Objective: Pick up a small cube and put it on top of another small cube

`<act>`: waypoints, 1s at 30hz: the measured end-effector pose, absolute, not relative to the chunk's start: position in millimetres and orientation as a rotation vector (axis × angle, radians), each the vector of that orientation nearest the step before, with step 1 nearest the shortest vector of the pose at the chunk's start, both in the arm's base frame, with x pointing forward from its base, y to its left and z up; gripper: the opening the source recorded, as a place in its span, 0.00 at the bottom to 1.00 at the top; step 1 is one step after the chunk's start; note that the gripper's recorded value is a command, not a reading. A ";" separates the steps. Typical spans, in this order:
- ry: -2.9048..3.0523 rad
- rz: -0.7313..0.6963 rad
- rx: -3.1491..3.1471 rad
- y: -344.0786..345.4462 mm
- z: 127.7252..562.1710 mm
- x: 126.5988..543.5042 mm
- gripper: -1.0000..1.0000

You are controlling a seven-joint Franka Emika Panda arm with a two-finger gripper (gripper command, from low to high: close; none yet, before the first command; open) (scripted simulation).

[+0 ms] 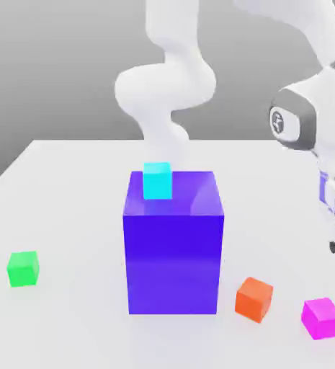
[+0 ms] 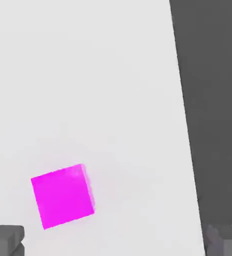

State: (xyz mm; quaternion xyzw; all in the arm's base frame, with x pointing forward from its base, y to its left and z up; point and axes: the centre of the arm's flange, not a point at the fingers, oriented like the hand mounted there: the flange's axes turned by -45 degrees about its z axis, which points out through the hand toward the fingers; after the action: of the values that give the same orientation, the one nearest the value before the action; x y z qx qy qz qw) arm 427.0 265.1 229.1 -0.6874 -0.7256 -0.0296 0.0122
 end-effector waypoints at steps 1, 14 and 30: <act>-2.327 -0.054 -2.088 269.1 213.9 420.2 0.50; -2.420 0.002 -2.004 274.7 132.1 410.3 0.00; -2.759 -0.026 -1.704 52.9 320.1 476.0 0.00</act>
State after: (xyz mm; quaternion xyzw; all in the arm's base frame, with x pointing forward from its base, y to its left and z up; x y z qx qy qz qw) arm 476.0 52.9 320.1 -0.5248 -0.8497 -0.0080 -0.0507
